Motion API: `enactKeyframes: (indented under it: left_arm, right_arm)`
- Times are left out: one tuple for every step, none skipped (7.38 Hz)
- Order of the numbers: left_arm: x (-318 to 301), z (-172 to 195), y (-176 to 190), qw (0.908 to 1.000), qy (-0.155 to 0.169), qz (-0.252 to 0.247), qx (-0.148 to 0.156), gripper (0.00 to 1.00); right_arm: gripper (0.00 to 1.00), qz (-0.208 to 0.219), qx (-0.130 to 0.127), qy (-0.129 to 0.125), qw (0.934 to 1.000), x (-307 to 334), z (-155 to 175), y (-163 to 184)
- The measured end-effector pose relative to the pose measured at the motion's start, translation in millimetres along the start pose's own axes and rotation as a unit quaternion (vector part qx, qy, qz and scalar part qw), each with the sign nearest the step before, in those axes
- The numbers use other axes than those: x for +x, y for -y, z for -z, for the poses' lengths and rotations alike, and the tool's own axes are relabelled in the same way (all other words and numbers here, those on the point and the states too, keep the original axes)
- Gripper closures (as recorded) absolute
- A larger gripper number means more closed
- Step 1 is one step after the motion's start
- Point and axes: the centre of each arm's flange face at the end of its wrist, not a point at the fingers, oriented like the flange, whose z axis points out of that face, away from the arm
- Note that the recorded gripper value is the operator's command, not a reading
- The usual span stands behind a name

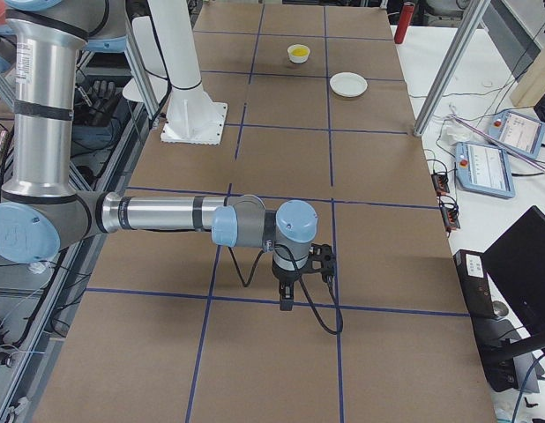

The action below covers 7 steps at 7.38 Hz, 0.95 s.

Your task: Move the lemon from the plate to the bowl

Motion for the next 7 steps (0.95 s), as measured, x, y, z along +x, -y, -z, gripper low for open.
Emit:
enactKeyframes:
  left_arm:
    - [7,-1,2,1.0000,0.000,0.000,0.000,0.00]
    - [10,-1,4,1.0000,-0.001,-0.002,0.000,0.00]
    - [13,0,5,1.0000,0.000,-0.003,0.002,0.00]
    - [15,1,6,1.0000,0.000,-0.005,0.003,0.00]
    - [16,2,7,1.0000,0.000,-0.006,0.004,0.00]
    - [17,3,7,1.0000,0.000,-0.007,0.004,0.00]
    - [17,3,8,1.0000,0.000,-0.008,0.005,0.00]
  right_arm:
    - [0.00,0.000,0.000,0.000,1.0000,0,0,0]
    - [0.00,0.000,0.000,0.000,1.0000,0,0,0]
    - [0.00,0.000,0.000,0.000,1.0000,0,0,0]
    - [0.00,0.000,0.000,0.000,1.0000,0,0,0]
    - [0.00,0.000,0.000,0.000,1.0000,0,0,0]
    - [0.00,0.000,0.000,0.000,1.0000,0,0,0]
    - [0.00,0.000,0.000,0.000,1.0000,0,0,0]
